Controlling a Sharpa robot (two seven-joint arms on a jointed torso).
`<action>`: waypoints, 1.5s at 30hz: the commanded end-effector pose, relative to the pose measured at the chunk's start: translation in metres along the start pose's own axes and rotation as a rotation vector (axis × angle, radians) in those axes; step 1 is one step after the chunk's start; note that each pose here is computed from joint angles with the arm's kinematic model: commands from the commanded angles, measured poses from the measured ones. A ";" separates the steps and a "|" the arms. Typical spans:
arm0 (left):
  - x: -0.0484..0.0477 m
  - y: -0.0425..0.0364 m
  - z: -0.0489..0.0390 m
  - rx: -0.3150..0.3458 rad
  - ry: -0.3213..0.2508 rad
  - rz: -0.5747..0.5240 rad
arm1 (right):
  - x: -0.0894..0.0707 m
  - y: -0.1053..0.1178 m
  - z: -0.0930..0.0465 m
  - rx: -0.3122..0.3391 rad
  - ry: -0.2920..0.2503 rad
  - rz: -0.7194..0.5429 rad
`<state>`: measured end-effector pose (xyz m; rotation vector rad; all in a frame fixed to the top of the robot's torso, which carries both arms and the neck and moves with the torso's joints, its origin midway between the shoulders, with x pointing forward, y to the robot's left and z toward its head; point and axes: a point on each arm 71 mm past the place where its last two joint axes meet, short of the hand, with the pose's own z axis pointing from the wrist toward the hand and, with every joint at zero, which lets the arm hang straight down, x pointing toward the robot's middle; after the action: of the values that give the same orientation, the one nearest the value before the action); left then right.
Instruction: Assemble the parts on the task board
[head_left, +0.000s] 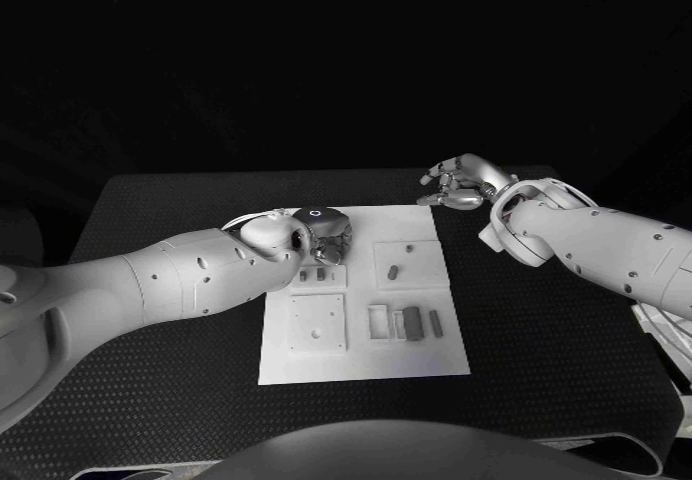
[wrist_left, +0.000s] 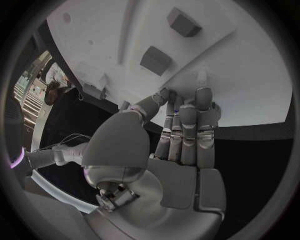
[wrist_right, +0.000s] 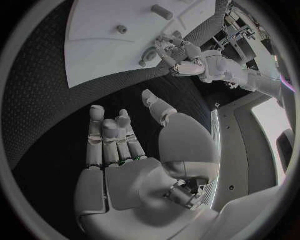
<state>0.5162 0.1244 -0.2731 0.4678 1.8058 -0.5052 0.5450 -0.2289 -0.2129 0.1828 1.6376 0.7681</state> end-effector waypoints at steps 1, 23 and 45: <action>0.0105 0.0015 -0.0003 -0.011 0.052 0.015 | 0.000 0.001 0.000 -0.011 0.003 0.000; 0.0084 0.0030 -0.0014 0.005 -0.029 0.039 | 0.000 0.001 0.000 -0.011 0.001 -0.001; -0.0077 0.0106 -0.0152 0.002 -0.096 -0.053 | -0.001 0.000 -0.001 -0.008 0.000 -0.002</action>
<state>0.5133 0.1435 -0.2656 0.4135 1.7256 -0.5287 0.5448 -0.2308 -0.2127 0.1845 1.6369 0.7658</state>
